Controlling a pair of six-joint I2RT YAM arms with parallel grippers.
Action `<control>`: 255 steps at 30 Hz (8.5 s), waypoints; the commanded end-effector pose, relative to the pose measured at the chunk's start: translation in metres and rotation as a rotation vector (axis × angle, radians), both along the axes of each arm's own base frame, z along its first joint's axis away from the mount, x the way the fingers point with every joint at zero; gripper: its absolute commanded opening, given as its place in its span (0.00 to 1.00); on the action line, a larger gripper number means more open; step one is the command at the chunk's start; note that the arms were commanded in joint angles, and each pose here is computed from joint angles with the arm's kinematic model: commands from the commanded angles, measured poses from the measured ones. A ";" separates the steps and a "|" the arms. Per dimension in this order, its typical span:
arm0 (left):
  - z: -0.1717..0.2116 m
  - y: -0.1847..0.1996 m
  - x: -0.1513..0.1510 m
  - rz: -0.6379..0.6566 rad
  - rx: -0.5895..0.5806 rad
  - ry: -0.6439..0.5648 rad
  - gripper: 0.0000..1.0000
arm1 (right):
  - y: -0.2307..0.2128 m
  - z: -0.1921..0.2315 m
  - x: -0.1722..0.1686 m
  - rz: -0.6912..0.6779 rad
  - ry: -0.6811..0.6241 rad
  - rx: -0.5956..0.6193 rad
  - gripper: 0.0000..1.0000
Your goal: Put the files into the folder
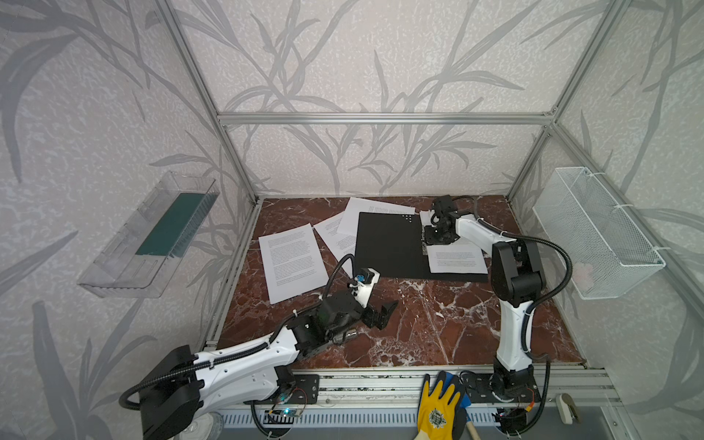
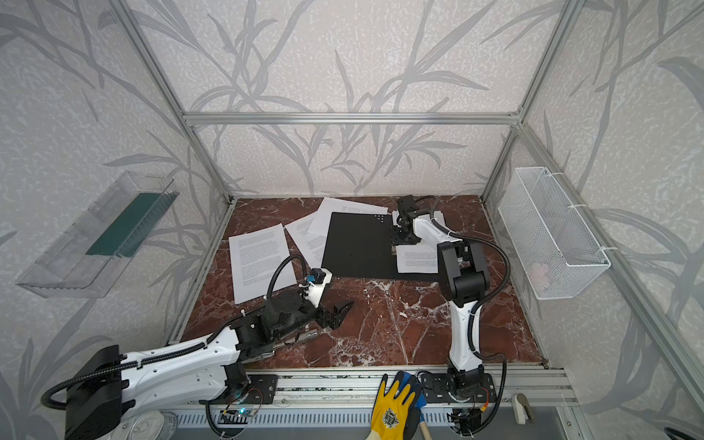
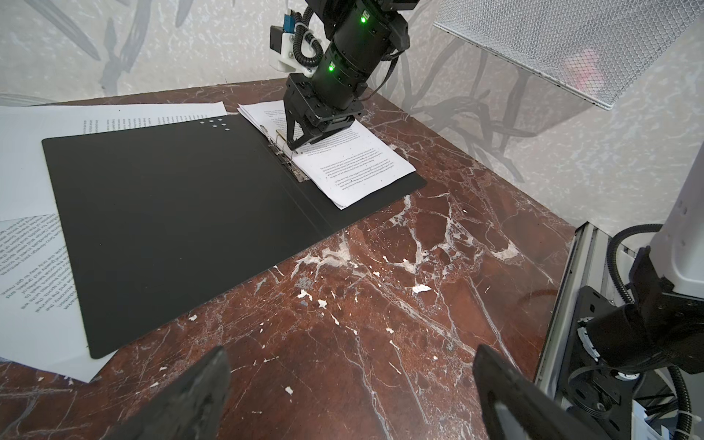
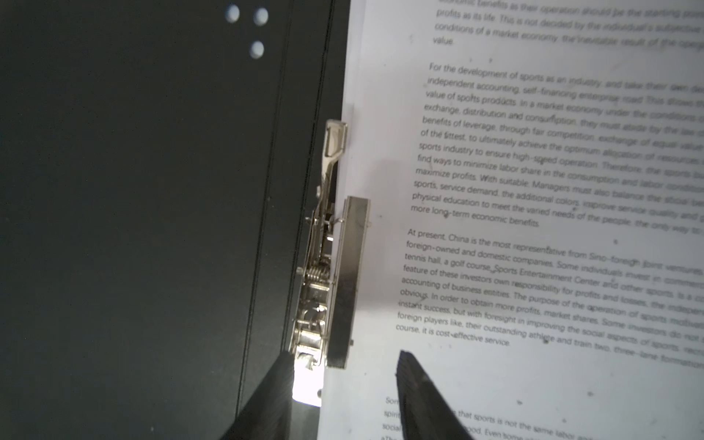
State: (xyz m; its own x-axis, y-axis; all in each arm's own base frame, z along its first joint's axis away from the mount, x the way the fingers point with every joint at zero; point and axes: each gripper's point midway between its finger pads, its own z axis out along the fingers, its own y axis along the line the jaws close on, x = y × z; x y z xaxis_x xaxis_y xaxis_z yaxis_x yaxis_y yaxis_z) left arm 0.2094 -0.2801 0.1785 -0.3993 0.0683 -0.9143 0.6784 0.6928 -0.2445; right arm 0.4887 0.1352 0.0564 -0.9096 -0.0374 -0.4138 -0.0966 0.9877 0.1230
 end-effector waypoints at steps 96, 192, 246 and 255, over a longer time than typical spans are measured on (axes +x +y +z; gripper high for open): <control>-0.022 -0.017 0.012 0.012 0.100 0.094 0.99 | 0.029 0.057 -0.060 -0.076 -0.177 0.099 0.62; -0.185 -0.048 0.015 -0.012 0.412 0.767 0.99 | -0.082 0.021 0.007 -0.293 0.017 -0.028 0.86; -0.184 -0.051 0.012 -0.029 0.390 0.782 0.99 | -0.117 -0.026 -0.208 -0.612 0.097 0.476 0.99; -0.184 -0.052 0.011 -0.030 0.390 0.786 0.99 | -0.101 -0.019 -0.206 -0.568 0.100 0.474 0.99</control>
State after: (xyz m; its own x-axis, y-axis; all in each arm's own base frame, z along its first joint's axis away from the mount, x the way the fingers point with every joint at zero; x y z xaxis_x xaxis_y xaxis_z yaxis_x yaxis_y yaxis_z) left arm 0.2452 -0.3608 0.0399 -0.8394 0.3010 -0.4526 0.5042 0.7421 -0.4415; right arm 0.2957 0.0108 0.0379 -0.7276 0.6299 -0.2716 0.4570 0.7404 0.4929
